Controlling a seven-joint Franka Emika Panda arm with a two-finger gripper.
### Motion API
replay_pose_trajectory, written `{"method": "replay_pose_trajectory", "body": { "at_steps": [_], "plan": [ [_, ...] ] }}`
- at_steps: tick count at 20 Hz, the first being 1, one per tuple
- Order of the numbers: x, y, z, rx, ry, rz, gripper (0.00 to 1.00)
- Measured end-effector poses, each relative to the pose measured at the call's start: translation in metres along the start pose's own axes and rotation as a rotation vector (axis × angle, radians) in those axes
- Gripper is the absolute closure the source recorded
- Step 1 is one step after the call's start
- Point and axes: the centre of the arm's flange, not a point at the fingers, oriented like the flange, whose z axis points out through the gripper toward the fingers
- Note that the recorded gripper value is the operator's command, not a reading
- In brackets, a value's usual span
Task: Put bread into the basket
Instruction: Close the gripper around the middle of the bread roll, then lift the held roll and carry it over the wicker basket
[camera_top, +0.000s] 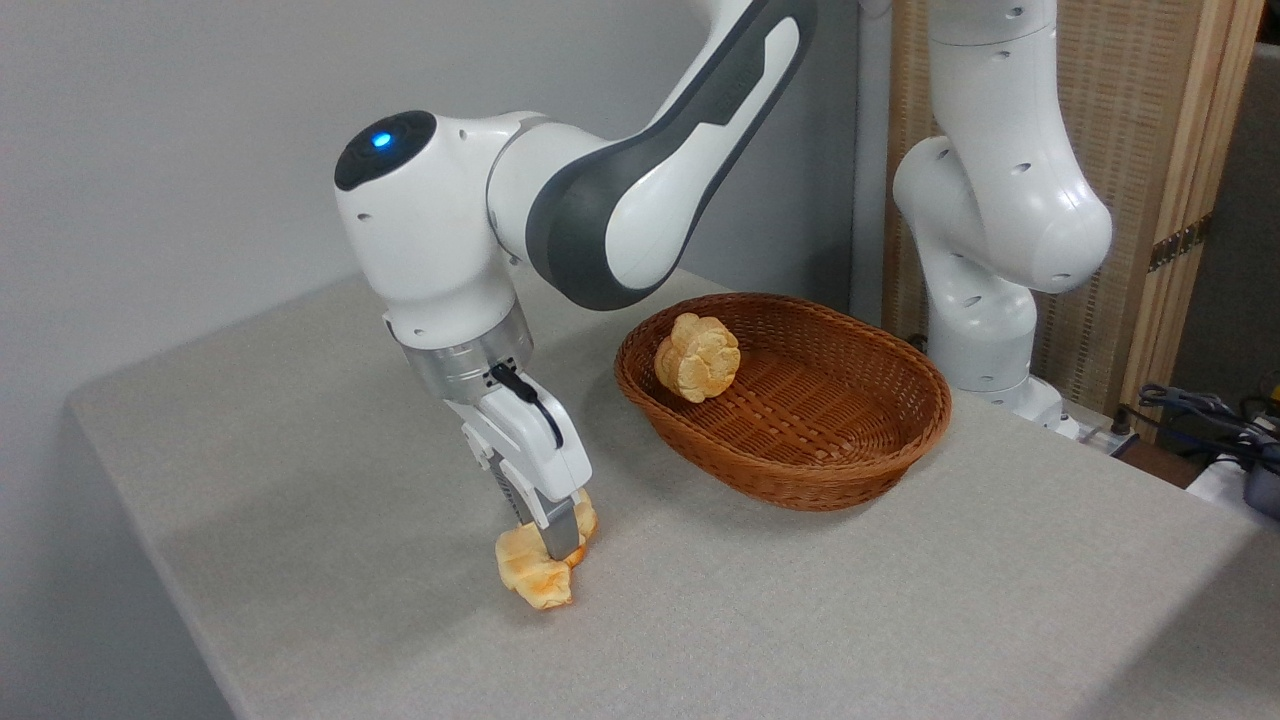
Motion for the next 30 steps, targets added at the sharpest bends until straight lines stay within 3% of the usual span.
{"method": "replay_pose_trajectory", "body": {
  "at_steps": [5, 11, 14, 19, 20, 21, 22, 23, 30],
  "plan": [
    [-0.006, 0.005, -0.021, 0.013, 0.027, 0.002, 0.7],
    [-0.032, 0.026, -0.071, -0.017, 0.034, 0.015, 0.67],
    [-0.051, 0.039, -0.091, -0.055, 0.017, 0.071, 0.65],
    [-0.092, 0.063, -0.112, -0.174, -0.047, 0.194, 0.61],
    [-0.101, 0.064, -0.113, -0.196, -0.054, 0.216, 0.57],
    [-0.114, 0.065, -0.11, -0.227, -0.059, 0.242, 0.43],
    [-0.121, 0.067, -0.106, -0.245, -0.061, 0.258, 0.13],
    [-0.126, 0.069, -0.1, -0.262, -0.064, 0.274, 0.0],
    [-0.125, 0.099, -0.053, -0.351, -0.112, 0.439, 0.0]
  ]
}}
